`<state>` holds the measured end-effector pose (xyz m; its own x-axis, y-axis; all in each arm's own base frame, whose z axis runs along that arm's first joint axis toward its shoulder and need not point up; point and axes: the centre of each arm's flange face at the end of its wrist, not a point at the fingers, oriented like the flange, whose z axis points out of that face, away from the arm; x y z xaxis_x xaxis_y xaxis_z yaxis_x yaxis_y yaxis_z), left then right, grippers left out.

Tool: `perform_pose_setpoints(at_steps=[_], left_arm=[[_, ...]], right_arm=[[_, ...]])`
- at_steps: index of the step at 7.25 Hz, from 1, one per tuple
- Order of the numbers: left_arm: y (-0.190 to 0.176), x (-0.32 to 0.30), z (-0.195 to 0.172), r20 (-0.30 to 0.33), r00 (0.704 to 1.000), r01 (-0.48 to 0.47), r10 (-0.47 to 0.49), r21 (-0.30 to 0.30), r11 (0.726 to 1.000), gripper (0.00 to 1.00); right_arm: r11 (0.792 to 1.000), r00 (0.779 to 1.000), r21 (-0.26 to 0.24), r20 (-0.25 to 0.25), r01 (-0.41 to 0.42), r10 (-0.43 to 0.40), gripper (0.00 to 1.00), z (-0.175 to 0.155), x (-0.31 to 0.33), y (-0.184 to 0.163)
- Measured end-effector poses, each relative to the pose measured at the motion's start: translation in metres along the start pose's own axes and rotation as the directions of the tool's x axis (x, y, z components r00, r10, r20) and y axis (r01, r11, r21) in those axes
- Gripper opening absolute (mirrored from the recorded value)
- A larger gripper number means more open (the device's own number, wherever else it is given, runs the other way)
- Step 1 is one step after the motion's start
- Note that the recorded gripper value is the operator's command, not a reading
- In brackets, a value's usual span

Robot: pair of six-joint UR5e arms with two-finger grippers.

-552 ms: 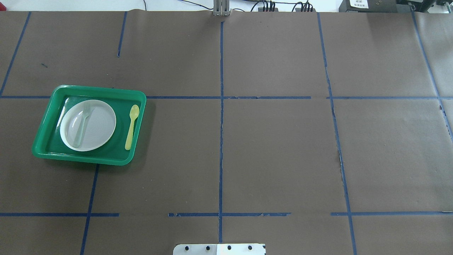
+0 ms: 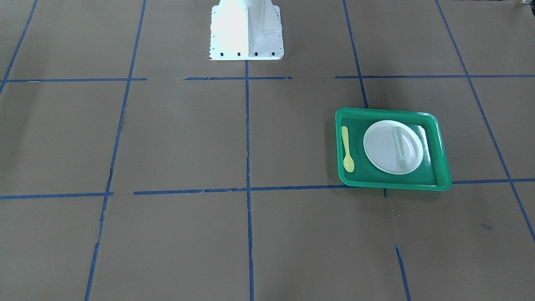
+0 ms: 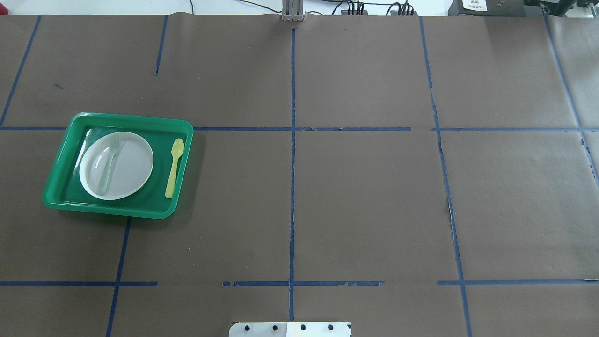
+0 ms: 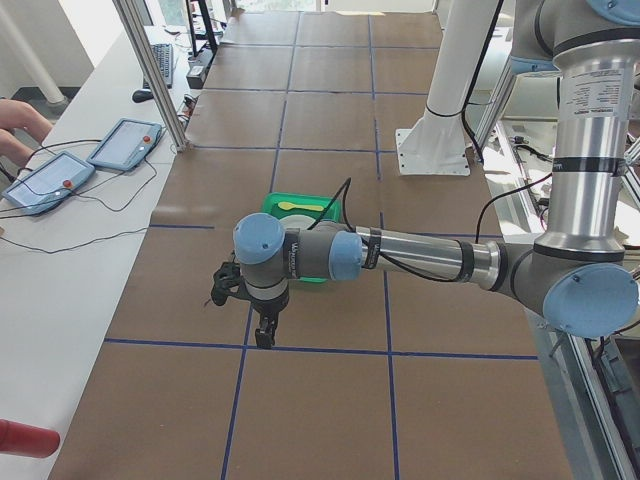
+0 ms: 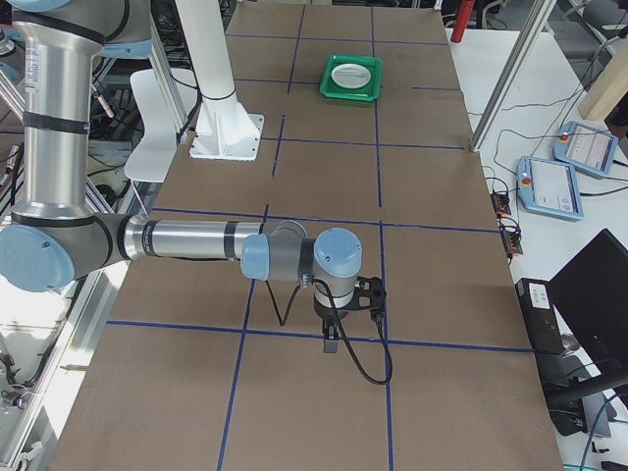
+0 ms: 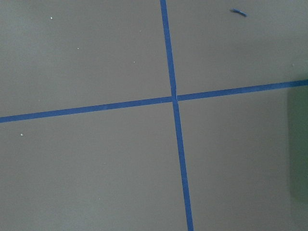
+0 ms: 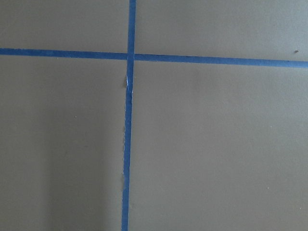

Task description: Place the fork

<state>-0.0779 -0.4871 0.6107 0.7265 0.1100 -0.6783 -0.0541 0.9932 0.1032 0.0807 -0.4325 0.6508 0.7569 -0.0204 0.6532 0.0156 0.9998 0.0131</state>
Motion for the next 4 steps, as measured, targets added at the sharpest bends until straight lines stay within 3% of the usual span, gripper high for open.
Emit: perform_pose_setpoints(at_steps=[4], left_arm=[[-0.007,0.026,-0.01,0.002,0.999,-0.048,0.048,0.021,0.999,1.0]], right_arm=[[1.0,1.0,0.0,0.0,0.0,0.0,1.0,0.0,0.0,0.0]])
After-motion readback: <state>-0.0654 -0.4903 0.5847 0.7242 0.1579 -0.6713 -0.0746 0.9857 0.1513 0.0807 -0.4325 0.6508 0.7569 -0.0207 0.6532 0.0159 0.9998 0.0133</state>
